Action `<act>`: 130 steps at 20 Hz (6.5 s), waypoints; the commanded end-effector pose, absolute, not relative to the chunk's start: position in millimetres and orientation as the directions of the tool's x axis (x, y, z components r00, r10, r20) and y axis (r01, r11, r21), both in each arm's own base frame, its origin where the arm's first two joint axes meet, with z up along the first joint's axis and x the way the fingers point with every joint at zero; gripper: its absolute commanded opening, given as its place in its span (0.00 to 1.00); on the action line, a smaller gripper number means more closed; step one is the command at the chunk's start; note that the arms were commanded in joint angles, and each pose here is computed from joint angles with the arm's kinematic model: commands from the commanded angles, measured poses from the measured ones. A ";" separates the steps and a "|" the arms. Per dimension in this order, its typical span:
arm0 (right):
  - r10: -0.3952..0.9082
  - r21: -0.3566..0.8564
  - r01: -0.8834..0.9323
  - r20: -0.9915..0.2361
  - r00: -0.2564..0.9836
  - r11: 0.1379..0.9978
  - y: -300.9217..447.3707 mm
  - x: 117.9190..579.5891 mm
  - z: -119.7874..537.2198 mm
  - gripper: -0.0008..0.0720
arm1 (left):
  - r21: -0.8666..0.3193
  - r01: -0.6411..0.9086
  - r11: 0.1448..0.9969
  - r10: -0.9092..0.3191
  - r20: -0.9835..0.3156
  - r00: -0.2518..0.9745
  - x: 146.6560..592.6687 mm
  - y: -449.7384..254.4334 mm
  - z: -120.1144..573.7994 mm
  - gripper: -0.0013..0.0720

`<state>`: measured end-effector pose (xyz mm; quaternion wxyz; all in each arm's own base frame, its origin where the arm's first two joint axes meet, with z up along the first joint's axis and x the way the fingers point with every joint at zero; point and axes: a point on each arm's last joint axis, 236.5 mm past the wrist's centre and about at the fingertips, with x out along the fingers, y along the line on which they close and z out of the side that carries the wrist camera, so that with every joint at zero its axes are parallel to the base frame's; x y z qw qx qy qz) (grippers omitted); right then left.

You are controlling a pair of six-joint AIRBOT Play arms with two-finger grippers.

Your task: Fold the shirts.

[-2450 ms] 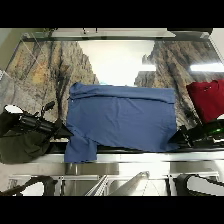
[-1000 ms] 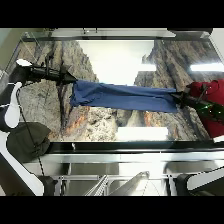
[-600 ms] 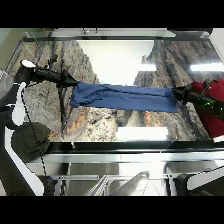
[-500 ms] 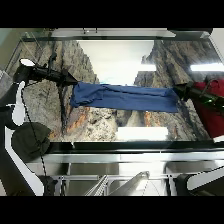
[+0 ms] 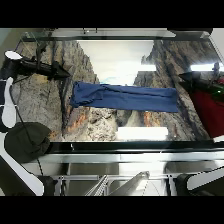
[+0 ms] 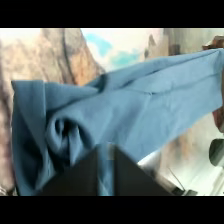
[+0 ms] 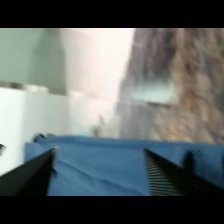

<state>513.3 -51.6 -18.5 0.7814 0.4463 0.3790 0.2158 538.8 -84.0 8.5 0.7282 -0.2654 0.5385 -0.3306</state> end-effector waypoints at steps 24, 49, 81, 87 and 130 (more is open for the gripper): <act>0.704 0.730 -0.016 -0.651 0.284 0.683 4.2 499.1 -9.9 0.03 | -0.699 0.409 0.587 -0.779 -0.625 0.050 501.5 -335.7 -48.7 0.03; 0.841 0.756 -0.384 -0.415 0.345 0.531 374.1 509.0 59.9 0.03 | -0.833 0.487 0.261 -0.965 -0.215 0.150 458.6 -169.5 250.6 0.03; 0.696 0.695 -0.058 -0.718 0.016 0.717 194.4 505.6 -96.2 0.88 | -0.849 0.441 0.291 -0.953 -0.218 0.209 440.9 -131.8 218.0 0.03; 0.744 0.741 -0.136 -0.667 -0.032 0.658 259.8 490.3 -103.2 0.63 | -0.848 0.444 0.290 -0.954 -0.217 0.207 440.3 -131.9 218.1 0.03; 0.325 0.683 0.316 -0.636 0.700 0.659 -238.1 446.3 162.4 0.03 | -0.884 0.380 0.273 -0.959 -0.216 0.185 470.8 -198.9 175.9 0.03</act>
